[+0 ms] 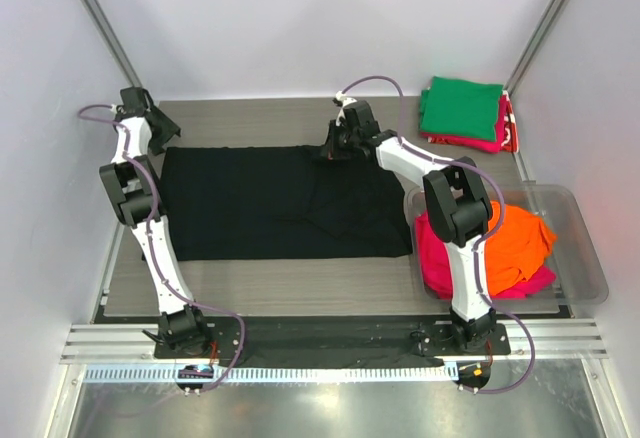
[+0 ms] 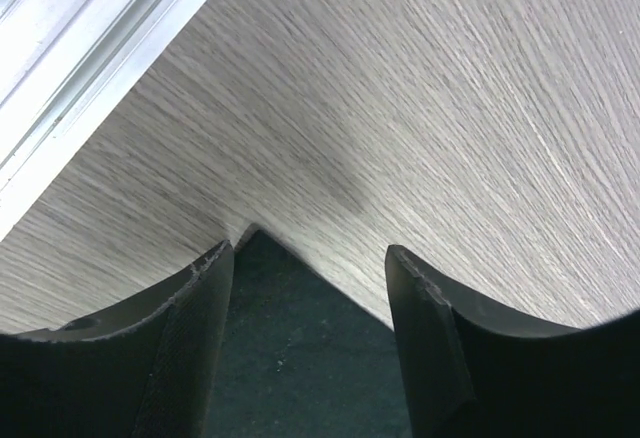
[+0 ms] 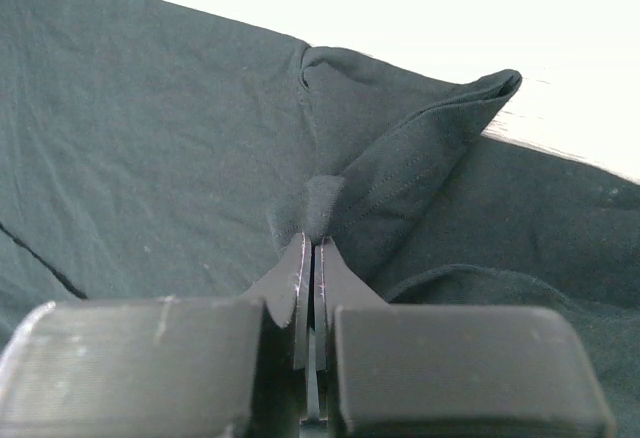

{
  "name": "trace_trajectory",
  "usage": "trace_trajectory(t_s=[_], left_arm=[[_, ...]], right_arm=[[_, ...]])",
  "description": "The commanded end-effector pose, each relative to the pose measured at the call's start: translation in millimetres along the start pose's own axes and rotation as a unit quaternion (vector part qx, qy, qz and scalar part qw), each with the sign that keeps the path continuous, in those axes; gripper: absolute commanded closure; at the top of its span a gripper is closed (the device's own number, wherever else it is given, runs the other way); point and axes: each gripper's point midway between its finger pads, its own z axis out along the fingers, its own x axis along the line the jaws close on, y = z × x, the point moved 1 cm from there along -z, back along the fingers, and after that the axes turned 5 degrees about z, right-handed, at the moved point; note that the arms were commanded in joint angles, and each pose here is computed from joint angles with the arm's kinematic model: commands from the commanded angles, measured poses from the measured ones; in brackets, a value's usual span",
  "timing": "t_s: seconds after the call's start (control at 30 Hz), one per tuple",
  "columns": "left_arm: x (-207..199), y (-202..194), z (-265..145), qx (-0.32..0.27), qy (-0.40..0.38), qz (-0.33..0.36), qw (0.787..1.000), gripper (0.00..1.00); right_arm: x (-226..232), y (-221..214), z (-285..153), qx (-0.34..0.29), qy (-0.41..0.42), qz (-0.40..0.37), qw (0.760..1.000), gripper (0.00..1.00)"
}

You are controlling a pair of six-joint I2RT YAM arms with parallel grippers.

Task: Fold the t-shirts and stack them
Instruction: Fold the tshirt

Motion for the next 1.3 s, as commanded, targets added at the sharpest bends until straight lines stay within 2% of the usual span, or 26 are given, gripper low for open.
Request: trace_trajectory(t_s=[0.0, 0.33, 0.77, 1.03, 1.27], left_arm=[[5, -4, 3, 0.007, 0.009, 0.006, 1.000, 0.37], [11, -28, 1, 0.034, 0.017, 0.016, 0.999, 0.57], [12, -36, -1, 0.045, 0.014, 0.020, 0.999, 1.00], [4, -14, -42, 0.022, 0.020, 0.015, 0.999, 1.00], [5, -8, -86, 0.000, 0.023, 0.024, 0.999, 1.00]], right_arm=[[12, 19, -10, -0.033, 0.015, -0.009, 0.999, 0.99], [5, 14, -14, -0.030, 0.005, -0.006, 1.000, 0.99], [-8, 16, -19, -0.034, -0.004, 0.002, 0.999, 0.99], [3, 51, -43, -0.071, 0.002, -0.004, 0.997, 0.99], [8, 54, -75, -0.082, -0.004, -0.009, 0.997, 0.99]])
